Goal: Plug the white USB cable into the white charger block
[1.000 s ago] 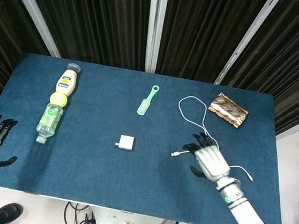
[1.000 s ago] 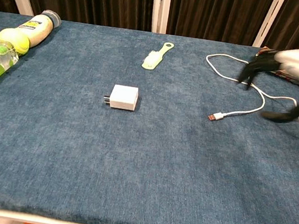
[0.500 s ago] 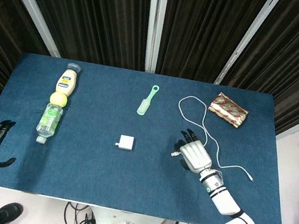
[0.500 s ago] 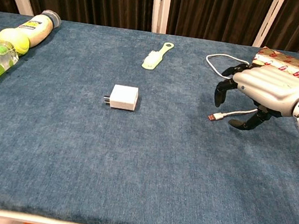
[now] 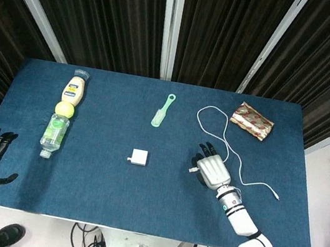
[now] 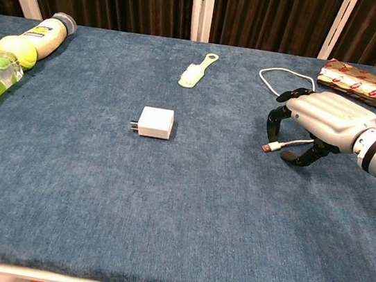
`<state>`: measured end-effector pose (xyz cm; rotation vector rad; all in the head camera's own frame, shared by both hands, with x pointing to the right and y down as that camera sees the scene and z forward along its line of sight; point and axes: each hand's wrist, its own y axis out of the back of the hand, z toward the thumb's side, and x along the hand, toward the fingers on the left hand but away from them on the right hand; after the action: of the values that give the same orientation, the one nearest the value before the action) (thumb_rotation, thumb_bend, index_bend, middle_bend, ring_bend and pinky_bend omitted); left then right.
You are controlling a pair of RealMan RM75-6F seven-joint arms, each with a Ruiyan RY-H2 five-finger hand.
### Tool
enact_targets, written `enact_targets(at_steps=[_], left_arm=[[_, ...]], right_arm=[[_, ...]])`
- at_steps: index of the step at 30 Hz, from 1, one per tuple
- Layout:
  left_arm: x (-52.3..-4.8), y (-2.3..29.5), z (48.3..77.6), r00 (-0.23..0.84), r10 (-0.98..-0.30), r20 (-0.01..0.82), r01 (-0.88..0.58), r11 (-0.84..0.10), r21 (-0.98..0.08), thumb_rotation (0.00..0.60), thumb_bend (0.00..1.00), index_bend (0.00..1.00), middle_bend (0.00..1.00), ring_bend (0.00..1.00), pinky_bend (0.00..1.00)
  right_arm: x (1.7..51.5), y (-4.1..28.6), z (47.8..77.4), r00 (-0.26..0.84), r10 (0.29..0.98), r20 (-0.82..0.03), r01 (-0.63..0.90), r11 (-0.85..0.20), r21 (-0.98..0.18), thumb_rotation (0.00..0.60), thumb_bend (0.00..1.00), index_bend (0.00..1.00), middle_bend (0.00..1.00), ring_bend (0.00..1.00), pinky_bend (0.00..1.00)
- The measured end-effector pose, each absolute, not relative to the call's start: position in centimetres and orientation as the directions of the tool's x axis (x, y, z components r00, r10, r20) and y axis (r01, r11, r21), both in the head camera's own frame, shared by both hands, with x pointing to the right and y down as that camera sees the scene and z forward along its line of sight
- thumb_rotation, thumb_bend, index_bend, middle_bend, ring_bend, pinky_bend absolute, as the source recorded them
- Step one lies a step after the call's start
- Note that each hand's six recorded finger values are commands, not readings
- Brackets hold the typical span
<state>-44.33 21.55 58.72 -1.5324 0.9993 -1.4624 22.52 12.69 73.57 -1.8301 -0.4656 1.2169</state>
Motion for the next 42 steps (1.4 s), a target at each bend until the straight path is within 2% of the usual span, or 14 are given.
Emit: enact_targets(at_steps=[22, 37, 42], left_arm=[[-44.8, 21.8, 58.8, 0.020, -0.920, 0.390, -0.032, -0.391, -0.920, 0.600, 0.09, 0.12, 0.11, 0.01, 0.00], [-45.0, 21.8, 58.8, 0.024, -0.922, 0.386, -0.038, -0.387, -0.921, 0.600, 0.09, 0.12, 0.11, 0.01, 0.00], [-44.7, 21.5, 58.8, 0.033, -0.922, 0.386, -0.033, -0.387, -0.922, 0.600, 0.09, 0.12, 0.11, 0.01, 0.00]], right_arm=[[22.1, 12.9, 74.1, 0.444, 0.702, -0.557, -0.132, -0.564, -0.815, 0.600, 0.32, 0.49, 0.37, 0.10, 0.05], [22.2, 13.1, 73.8, 0.438, 0.715, -0.545, -0.124, -0.553, -0.824, 0.600, 0.37, 0.59, 0.41, 0.13, 0.05], [22.3, 12.9, 73.0, 0.444, 0.722, -0.530, -0.112, -0.542, -0.833, 0.600, 0.37, 0.61, 0.44, 0.17, 0.05]])
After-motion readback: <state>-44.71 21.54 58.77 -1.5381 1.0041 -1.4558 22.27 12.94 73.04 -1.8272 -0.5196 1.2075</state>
